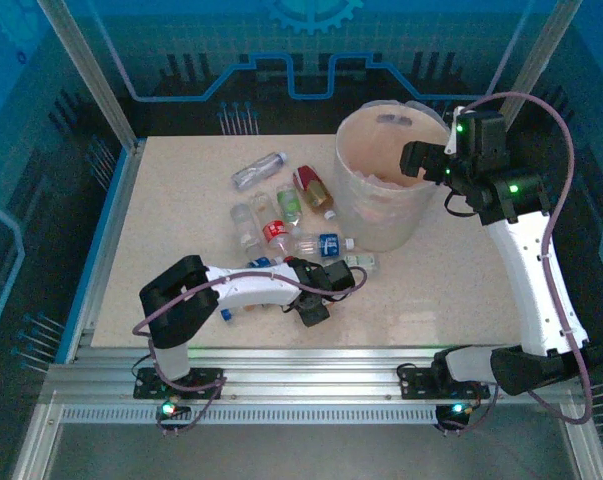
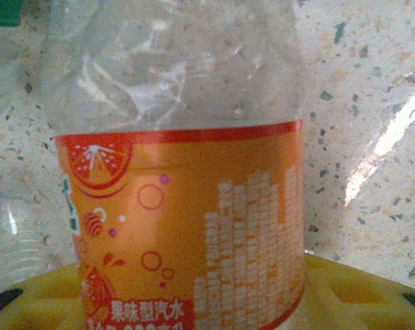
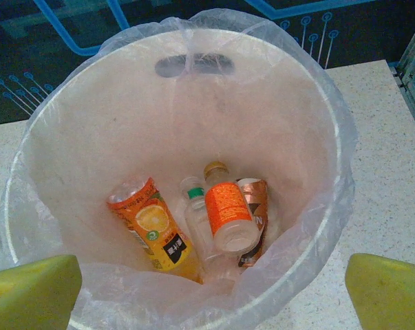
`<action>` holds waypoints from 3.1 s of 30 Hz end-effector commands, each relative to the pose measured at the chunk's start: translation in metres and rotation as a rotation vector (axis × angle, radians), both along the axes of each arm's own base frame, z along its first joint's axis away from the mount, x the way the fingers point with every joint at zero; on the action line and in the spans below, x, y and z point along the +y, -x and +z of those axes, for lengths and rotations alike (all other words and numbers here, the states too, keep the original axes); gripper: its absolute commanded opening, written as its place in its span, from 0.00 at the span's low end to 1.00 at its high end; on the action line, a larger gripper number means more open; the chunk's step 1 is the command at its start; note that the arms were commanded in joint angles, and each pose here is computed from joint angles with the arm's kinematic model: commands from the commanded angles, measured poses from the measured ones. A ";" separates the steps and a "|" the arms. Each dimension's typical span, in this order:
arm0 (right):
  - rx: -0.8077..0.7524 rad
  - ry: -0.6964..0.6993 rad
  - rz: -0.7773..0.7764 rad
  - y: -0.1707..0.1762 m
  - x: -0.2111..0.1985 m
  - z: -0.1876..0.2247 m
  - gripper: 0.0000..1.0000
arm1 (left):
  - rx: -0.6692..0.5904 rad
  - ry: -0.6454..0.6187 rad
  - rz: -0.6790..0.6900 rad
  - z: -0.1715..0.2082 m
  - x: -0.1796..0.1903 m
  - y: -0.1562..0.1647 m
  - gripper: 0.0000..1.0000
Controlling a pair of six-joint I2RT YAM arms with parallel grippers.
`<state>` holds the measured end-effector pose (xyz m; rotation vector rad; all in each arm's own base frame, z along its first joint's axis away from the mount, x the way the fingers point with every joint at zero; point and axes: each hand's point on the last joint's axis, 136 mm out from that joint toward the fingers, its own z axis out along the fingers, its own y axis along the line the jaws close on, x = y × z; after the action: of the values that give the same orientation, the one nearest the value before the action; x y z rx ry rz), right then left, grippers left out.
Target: Put the plastic bottles in the bin
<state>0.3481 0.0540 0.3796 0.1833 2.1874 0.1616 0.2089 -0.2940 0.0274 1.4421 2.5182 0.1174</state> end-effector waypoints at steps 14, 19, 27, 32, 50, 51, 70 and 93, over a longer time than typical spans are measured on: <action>-0.035 -0.068 0.054 0.014 0.009 0.009 1.00 | -0.041 0.272 -0.069 0.089 -0.020 0.021 0.33; -0.058 -0.135 0.148 0.025 0.026 0.014 1.00 | -0.147 0.462 -0.087 0.140 -0.029 0.018 0.31; -0.128 -0.318 0.399 0.046 0.074 0.029 1.00 | -0.374 0.835 0.088 0.228 -0.022 -0.030 0.25; -0.146 -0.407 0.523 0.051 0.102 0.035 1.00 | -0.453 1.015 0.146 0.268 -0.014 -0.055 0.23; -0.076 -0.461 0.749 0.030 0.192 0.027 0.94 | -0.501 1.211 0.169 0.310 -0.012 -0.083 0.22; -0.072 -0.458 0.756 0.030 0.195 0.026 0.94 | -0.505 1.216 0.169 0.311 -0.011 -0.084 0.22; 0.020 -0.381 0.812 0.031 0.232 -0.001 0.75 | -0.555 1.285 0.165 0.339 -0.009 -0.092 0.24; -0.113 -0.149 0.644 0.000 0.192 0.044 0.33 | -0.633 1.353 0.242 0.361 0.029 -0.076 0.99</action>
<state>0.3351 0.2679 0.4158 -0.4665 2.0565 0.8363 0.2909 -0.2843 0.3662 0.4865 1.6105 -0.7879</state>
